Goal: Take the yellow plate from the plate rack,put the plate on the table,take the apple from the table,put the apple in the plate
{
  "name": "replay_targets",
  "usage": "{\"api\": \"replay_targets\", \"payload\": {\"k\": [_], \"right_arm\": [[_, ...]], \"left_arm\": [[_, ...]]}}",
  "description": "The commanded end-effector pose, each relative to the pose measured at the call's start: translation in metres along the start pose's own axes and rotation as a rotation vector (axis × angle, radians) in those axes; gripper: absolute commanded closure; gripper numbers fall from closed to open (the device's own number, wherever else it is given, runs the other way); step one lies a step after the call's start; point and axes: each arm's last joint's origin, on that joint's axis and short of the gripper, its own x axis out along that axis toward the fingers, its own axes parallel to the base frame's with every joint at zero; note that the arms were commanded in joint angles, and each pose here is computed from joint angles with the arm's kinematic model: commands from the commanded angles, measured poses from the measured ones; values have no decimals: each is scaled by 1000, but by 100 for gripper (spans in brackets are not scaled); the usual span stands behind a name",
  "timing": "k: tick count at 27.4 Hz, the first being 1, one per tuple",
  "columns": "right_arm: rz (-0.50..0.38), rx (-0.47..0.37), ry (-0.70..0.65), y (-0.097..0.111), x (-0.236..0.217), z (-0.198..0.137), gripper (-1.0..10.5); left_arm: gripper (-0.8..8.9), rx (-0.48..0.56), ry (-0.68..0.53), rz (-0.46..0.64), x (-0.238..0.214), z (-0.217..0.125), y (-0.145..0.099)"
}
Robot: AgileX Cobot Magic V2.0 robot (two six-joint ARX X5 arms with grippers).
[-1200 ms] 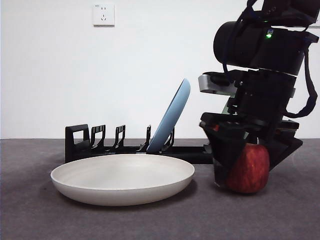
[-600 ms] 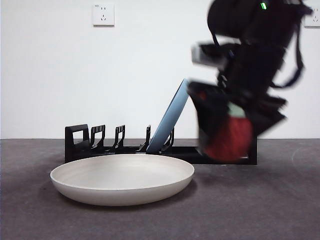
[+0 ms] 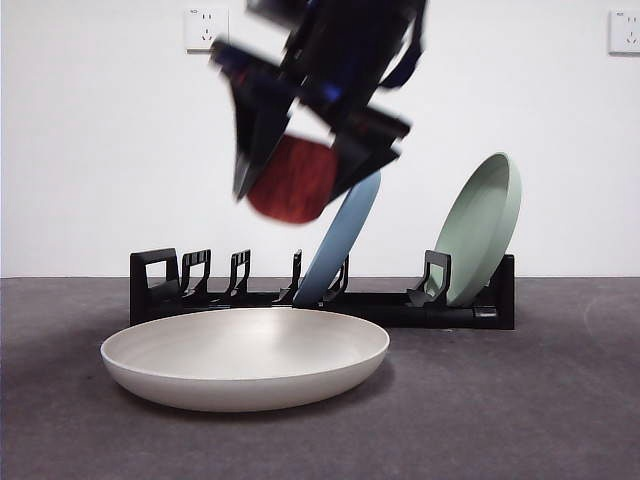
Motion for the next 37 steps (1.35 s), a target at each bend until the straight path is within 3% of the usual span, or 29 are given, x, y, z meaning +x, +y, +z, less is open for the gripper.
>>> {"api": "replay_targets", "payload": {"k": [1, 9, 16, 18, 24, 37], "right_arm": [[7, -16, 51, 7, 25, 5, 960], [0, -40, 276, 16, 84, -18, 959], [-7, -39, 338, 15, 100, -28, 950], [-6, -41, 341, 16, 100, -29, 883], [-8, -43, 333, 16, 100, -28, 424], [-4, -44, 303, 17, 90, -23, 406]], "left_arm": [[500, 34, 7, 12, 0, -2, 0], [500, 59, 34, 27, 0, -5, 1], [500, 59, 35, 27, 0, -5, 1], [500, 59, 35, 27, 0, -5, 1], [500, 60, 42, 28, 0, -6, 1], [500, 36, 69, 32, 0, -9, 2]]}}
